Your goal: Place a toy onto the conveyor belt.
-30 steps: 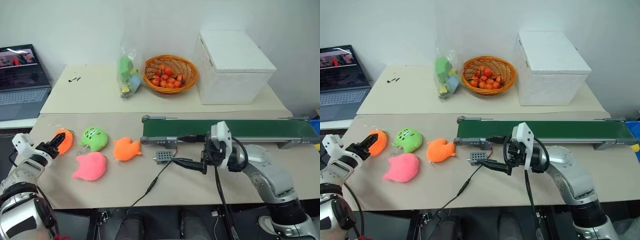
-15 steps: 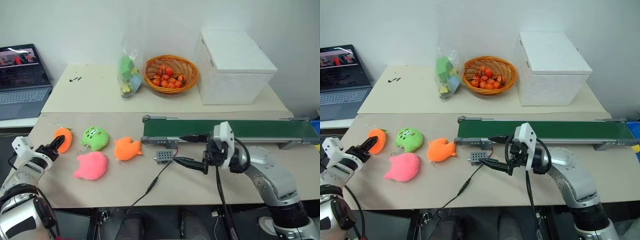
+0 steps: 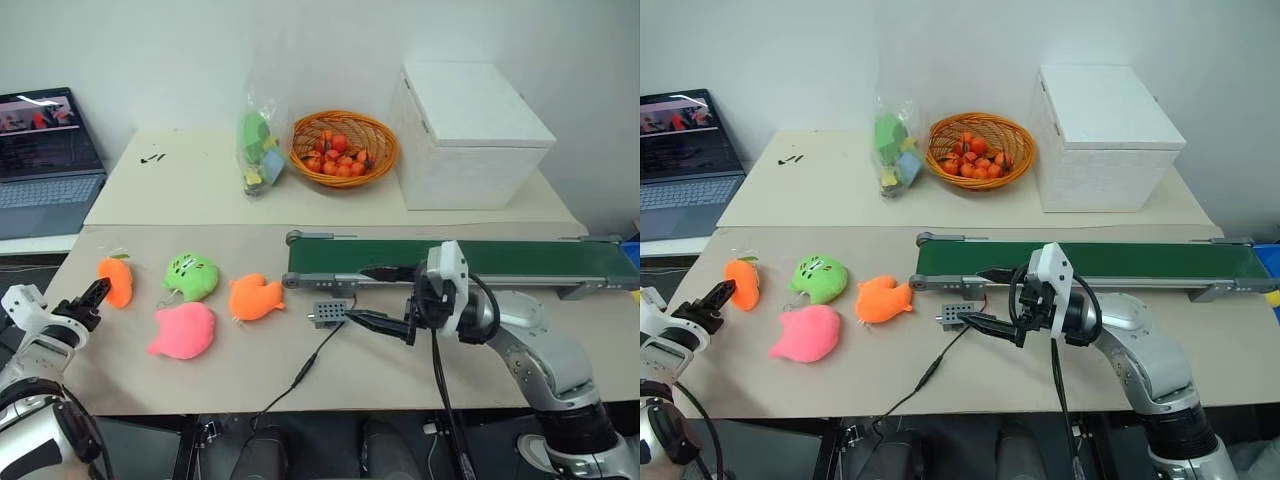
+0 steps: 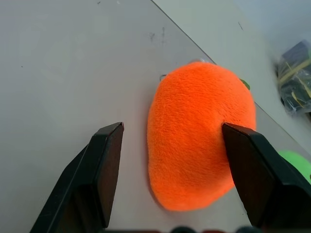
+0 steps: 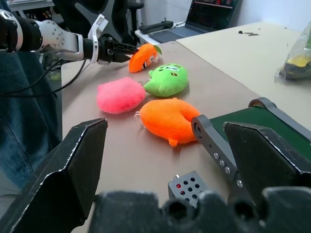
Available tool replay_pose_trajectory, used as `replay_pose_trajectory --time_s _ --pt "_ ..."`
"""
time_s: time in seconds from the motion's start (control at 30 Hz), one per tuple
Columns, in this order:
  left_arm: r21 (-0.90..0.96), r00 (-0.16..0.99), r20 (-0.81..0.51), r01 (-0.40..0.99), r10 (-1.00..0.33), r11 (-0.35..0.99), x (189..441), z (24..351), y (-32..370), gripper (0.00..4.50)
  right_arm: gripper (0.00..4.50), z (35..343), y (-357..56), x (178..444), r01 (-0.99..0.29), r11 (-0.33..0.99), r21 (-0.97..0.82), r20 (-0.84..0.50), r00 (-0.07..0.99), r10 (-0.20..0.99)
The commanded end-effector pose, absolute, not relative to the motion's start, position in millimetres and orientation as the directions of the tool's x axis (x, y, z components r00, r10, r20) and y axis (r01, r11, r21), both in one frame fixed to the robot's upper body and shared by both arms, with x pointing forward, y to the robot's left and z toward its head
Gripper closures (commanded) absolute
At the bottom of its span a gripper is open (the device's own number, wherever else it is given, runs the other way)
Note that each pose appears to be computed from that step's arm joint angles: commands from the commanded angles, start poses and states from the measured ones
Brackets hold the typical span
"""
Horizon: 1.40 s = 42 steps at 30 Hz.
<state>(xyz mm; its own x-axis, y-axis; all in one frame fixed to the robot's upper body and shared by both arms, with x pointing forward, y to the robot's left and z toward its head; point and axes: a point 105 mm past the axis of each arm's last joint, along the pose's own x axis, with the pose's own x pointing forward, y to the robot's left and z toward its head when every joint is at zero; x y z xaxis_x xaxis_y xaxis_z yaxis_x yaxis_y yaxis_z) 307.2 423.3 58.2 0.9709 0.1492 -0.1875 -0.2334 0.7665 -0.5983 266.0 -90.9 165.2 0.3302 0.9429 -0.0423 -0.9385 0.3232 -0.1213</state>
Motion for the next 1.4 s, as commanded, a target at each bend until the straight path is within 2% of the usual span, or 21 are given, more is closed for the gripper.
replay_pose_trajectory --time_s 0.03,0.27,0.47,0.6,0.83,0.97,1.1,1.23,1.3,1.33,1.4 --pt "-0.595 0.968 -0.184 -0.247 0.17 0.765 304 58 428 1.1 0.0 178 -94 266 -0.927 0.336 -0.167 -0.01 0.342 0.94" --pt "-0.589 0.968 -0.192 -0.247 0.164 0.769 307 56 424 1.1 0.0 177 -95 268 -0.923 0.346 -0.17 -0.014 0.353 0.935" --pt "-0.61 0.984 -0.146 -0.172 0.104 0.774 321 67 412 1.1 0.0 177 -95 268 -0.921 0.349 -0.171 -0.013 0.357 0.934" --pt "-0.618 0.98 -0.155 -0.192 0.121 0.762 319 67 415 1.1 0.0 179 -94 266 -0.921 0.355 -0.16 0.005 0.359 0.933" --pt "-0.634 0.974 -0.21 -0.203 0.086 0.746 329 47 394 1.1 0.0 188 -98 264 -0.912 0.377 -0.161 0.038 0.376 0.926" --pt "-0.631 0.97 -0.242 -0.186 0.036 0.753 342 32 368 1.1 0.0 191 -102 264 -0.905 0.389 -0.169 0.039 0.389 0.921" --pt "-0.634 0.967 -0.254 -0.151 -0.02 0.759 352 24 345 1.1 0.0 192 -103 264 -0.899 0.402 -0.174 0.042 0.401 0.915" --pt "-0.642 0.967 -0.253 -0.143 -0.032 0.753 354 22 339 1.1 0.0 192 -104 264 -0.894 0.413 -0.175 0.045 0.411 0.91" --pt "-0.647 0.97 -0.24 -0.137 -0.03 0.75 355 24 340 1.63 0.0 191 -104 264 -0.892 0.417 -0.175 0.044 0.417 0.908" --pt "-0.648 0.972 -0.235 -0.135 -0.029 0.749 355 25 340 1.73 0.0 191 -105 264 -0.89 0.421 -0.176 0.042 0.421 0.906" --pt "-0.644 0.972 -0.236 -0.137 -0.025 0.753 355 26 341 2.42 0.0 190 -105 265 -0.887 0.427 -0.176 0.041 0.427 0.903"
